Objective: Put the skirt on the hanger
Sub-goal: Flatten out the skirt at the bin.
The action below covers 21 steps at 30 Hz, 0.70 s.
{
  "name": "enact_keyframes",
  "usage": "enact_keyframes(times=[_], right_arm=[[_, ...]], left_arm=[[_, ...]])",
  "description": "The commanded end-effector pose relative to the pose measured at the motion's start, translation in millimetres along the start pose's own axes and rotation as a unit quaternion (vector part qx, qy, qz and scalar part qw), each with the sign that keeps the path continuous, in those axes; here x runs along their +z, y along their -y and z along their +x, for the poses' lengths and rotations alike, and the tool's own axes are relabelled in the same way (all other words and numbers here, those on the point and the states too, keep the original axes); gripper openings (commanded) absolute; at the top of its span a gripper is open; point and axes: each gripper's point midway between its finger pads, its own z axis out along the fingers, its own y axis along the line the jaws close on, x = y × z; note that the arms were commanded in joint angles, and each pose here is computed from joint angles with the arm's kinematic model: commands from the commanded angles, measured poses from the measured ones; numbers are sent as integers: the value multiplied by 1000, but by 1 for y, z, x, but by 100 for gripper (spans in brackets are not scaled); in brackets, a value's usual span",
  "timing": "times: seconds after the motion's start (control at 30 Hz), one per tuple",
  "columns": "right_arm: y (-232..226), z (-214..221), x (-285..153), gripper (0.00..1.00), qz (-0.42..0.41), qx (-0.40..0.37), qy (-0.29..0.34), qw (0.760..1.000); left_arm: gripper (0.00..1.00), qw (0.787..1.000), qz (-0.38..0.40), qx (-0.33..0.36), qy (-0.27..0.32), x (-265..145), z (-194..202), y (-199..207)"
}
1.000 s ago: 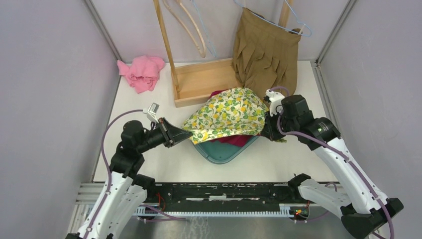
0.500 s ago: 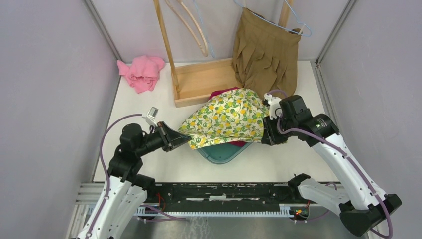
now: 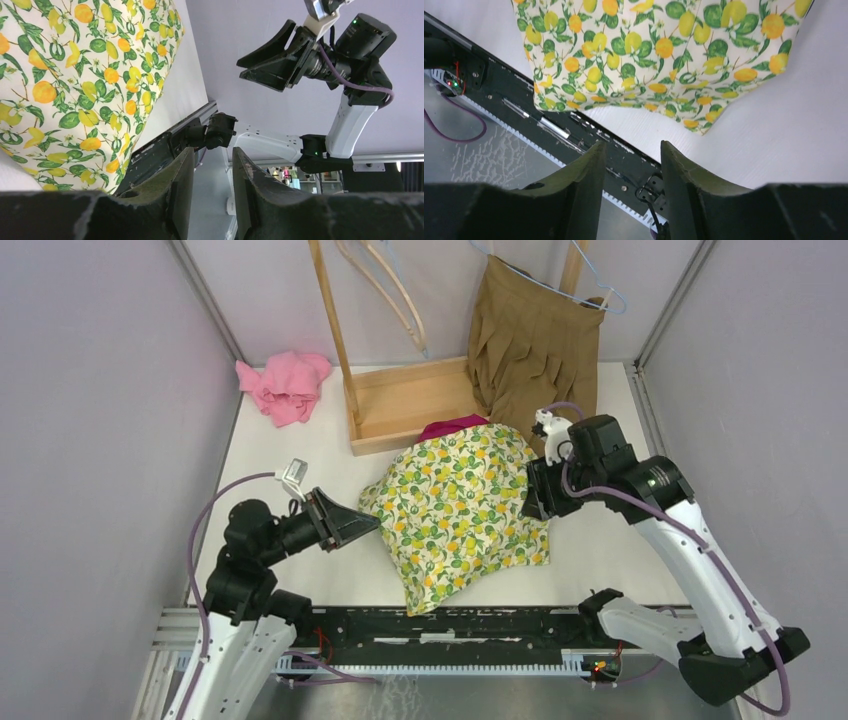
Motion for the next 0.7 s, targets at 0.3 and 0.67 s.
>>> enact_keyframes(times=[0.3,0.67], right_arm=[[-17,-235,16,65,-5,17,232,973],[-25,-424,18,72,-18,-26,450,892]], left_arm=[[99,997,-72,9,6,20,-11,-48],[99,997,-62,50,9,20,-14,-46]])
